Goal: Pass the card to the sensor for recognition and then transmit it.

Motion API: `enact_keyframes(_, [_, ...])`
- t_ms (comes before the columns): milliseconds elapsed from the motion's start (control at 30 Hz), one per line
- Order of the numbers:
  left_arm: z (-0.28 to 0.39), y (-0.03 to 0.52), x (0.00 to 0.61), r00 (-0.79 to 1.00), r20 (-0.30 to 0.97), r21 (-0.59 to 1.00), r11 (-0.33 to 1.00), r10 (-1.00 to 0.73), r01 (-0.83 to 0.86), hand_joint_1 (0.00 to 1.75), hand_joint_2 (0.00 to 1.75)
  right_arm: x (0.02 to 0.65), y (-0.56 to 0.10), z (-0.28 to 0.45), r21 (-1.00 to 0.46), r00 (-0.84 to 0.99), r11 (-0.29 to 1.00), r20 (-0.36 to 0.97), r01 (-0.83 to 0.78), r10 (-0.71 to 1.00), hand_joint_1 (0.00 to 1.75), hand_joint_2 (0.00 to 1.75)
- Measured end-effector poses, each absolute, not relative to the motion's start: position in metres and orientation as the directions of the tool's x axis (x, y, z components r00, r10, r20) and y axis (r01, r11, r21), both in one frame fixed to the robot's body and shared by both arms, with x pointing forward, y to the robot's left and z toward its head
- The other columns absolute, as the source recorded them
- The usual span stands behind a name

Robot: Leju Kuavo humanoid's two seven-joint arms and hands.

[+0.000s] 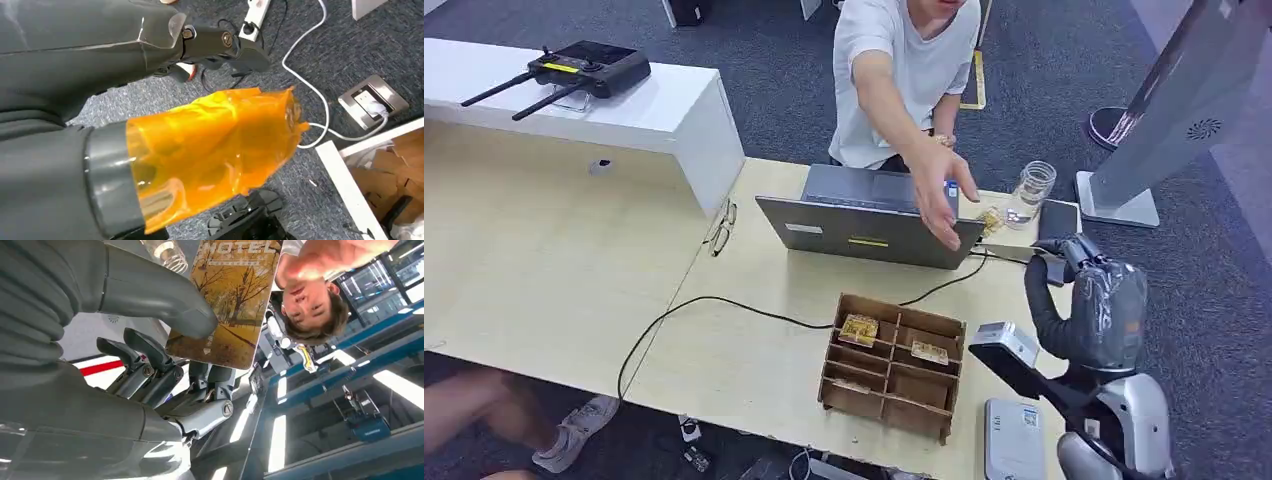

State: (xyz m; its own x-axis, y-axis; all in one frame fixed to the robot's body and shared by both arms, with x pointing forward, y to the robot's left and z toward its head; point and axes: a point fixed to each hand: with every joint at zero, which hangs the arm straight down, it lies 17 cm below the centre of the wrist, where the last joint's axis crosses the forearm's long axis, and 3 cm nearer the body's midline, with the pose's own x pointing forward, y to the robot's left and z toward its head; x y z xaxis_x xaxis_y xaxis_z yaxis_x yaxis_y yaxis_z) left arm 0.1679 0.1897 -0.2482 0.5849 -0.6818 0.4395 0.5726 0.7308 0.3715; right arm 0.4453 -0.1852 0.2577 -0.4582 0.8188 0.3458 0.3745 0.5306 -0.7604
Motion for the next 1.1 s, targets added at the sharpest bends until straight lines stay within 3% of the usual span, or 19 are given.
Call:
enact_keyframes(367, [-0.247, 0.187, 0.17, 0.557, 0.445, 0.38, 0.711, -0.701, 0.592, 0.0, 0.0, 0.457, -0.183, 0.242, -0.792, -0.439, 0.491, 0.32, 0.363, 0.84, 1.75, 1.75])
enact_keyframes(400, [-0.247, 0.187, 0.17, 0.554, 0.445, 0.38, 0.709, -0.704, 0.594, 0.0, 0.0, 0.459, -0.182, 0.24, -0.794, -0.437, 0.491, 0.321, 0.36, 0.84, 1.43, 1.75])
enact_keyframes(433, [-0.247, 0.186, 0.17, 0.553, 0.446, 0.379, 0.708, -0.704, 0.596, 0.0, 0.0, 0.461, -0.181, 0.24, -0.794, -0.436, 0.491, 0.323, 0.358, 0.84, 0.0, 1.75])
enact_keyframes(533, [-0.247, 0.185, 0.17, 0.551, 0.446, 0.377, 0.707, -0.705, 0.599, 0.0, 0.0, 0.463, -0.176, 0.237, -0.789, -0.439, 0.512, 0.349, 0.34, 0.828, 0.0, 1.75])
enact_keyframes(567, [-0.247, 0.185, 0.17, 0.551, 0.446, 0.376, 0.707, -0.705, 0.599, 0.0, 0.0, 0.463, -0.174, 0.237, -0.785, -0.443, 0.522, 0.359, 0.334, 0.822, 0.0, 0.0])
enact_keyframes(1100, [-0.247, 0.187, 0.166, 0.568, 0.453, 0.376, 0.725, -0.687, 0.577, 0.0, 0.0, 0.439, -0.154, 0.25, -0.704, -0.521, 0.636, 0.432, 0.316, 0.736, 0.0, 0.0])
